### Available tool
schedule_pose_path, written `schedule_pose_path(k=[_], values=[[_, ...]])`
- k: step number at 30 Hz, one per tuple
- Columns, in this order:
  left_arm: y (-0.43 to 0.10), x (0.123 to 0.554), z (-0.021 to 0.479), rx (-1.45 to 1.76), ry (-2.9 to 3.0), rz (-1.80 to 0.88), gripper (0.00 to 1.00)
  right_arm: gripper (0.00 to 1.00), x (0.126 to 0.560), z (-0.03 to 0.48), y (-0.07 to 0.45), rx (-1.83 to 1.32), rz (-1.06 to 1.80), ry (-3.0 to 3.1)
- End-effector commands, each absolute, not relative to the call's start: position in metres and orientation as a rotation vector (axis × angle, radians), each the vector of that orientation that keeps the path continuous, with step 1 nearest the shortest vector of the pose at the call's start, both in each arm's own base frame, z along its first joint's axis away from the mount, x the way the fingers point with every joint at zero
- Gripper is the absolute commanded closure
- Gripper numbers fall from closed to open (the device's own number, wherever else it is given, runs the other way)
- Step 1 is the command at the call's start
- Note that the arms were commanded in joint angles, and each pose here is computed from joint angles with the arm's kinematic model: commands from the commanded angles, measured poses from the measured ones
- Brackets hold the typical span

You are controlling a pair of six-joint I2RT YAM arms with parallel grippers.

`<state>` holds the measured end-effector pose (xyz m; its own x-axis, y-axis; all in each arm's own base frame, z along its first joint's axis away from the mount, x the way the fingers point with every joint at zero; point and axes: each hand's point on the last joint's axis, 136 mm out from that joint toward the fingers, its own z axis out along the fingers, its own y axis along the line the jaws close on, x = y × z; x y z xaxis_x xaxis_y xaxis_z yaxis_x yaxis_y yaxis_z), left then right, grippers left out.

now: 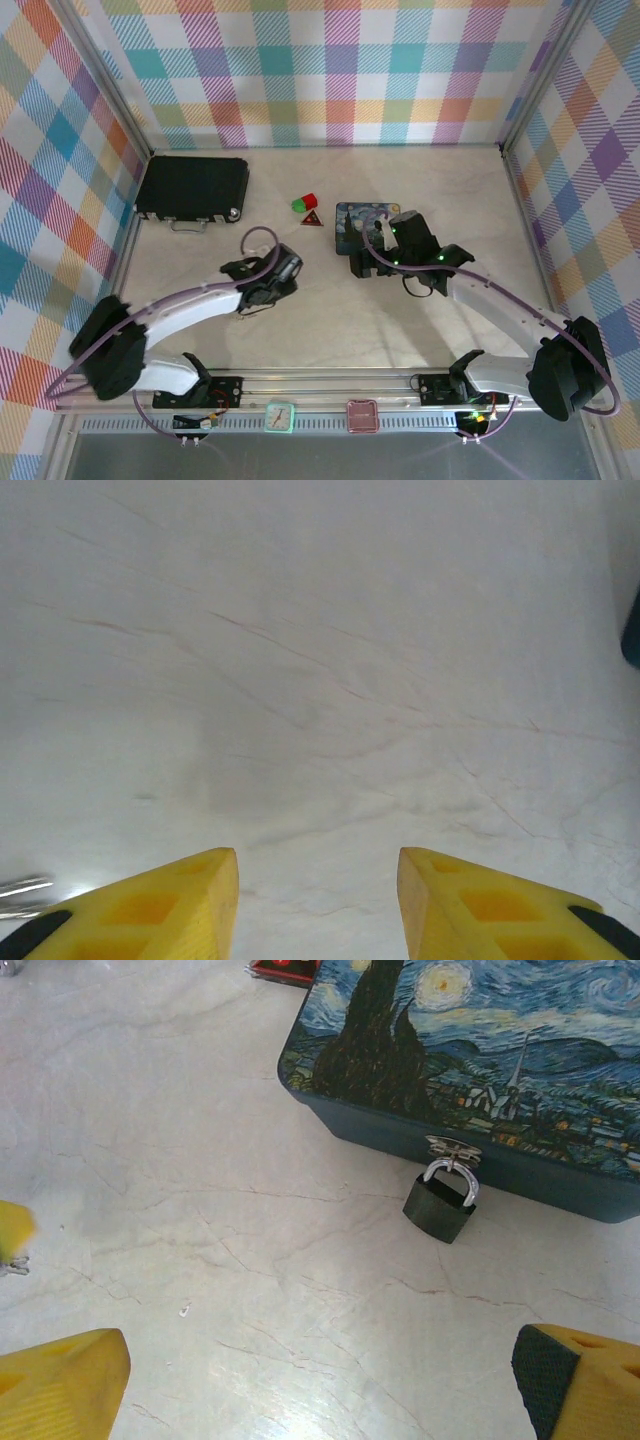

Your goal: Unlock the padlock with the key

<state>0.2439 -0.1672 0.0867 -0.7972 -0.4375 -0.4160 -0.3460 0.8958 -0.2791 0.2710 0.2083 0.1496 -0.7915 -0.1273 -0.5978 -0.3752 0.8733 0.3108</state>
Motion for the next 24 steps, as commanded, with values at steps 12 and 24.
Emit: schedule_pose_path(k=[12,24], values=[[-0.058,0.187,0.044,-0.738,2.651,0.061,0.56,0.01,0.283,0.152,0.230,-0.395,0.570,2.465],[-0.121,0.202,0.022,-0.642,2.771,-0.129,0.74,0.01,0.275,0.156,0.213,-0.369,0.488,2.464]])
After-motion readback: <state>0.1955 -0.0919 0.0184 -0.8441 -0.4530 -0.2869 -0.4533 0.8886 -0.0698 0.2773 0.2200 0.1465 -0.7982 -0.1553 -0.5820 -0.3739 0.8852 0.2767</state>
